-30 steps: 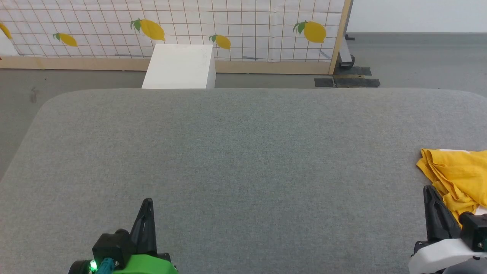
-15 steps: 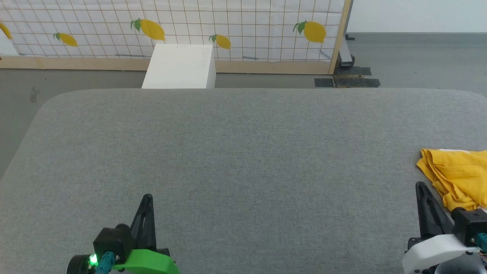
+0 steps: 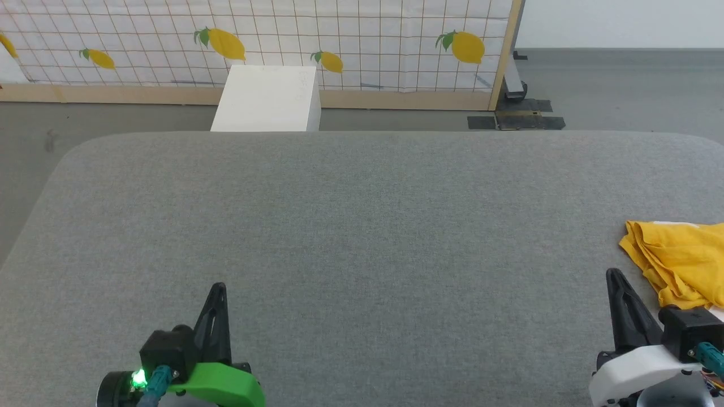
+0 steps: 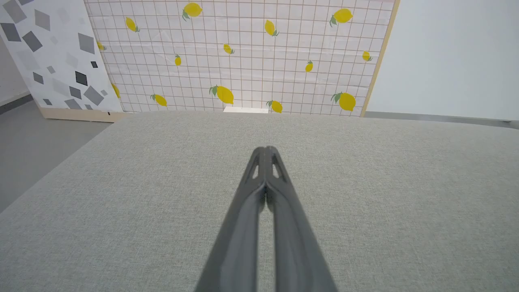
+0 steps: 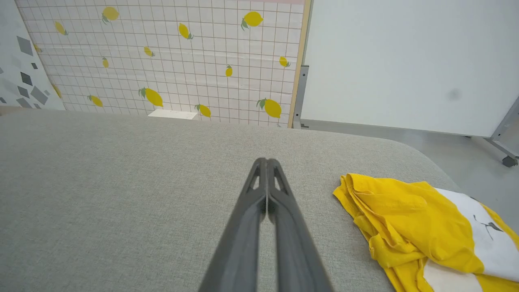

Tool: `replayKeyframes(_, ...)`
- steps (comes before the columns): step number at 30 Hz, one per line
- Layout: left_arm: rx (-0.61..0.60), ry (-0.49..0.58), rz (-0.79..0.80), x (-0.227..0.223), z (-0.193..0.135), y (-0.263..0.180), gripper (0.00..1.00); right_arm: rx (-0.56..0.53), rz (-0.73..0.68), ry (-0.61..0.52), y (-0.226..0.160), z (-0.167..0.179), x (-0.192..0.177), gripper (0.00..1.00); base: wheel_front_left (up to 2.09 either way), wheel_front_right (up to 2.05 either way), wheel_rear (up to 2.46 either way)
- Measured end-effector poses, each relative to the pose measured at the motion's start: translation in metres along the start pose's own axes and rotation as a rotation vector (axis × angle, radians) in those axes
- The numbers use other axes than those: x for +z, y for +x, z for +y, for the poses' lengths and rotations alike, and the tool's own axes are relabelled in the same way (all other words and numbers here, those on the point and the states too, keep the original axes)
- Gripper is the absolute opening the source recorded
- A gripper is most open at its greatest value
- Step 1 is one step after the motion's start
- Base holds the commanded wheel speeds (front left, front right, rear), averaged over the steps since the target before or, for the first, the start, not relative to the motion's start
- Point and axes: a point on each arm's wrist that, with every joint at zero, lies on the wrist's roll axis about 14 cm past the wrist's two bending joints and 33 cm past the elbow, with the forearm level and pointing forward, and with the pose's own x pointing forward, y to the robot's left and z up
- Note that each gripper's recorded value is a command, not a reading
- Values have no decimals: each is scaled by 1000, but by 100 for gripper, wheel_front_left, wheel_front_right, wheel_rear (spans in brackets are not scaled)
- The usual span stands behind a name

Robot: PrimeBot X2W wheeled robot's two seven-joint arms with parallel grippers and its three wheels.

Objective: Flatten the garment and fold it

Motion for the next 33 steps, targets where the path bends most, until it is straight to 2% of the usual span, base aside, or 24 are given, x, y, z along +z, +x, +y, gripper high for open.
replayKeyframes(33, 6, 45, 22, 2, 6, 10, 0, 62, -2, 4, 9, 21, 4, 0, 0, 0, 0)
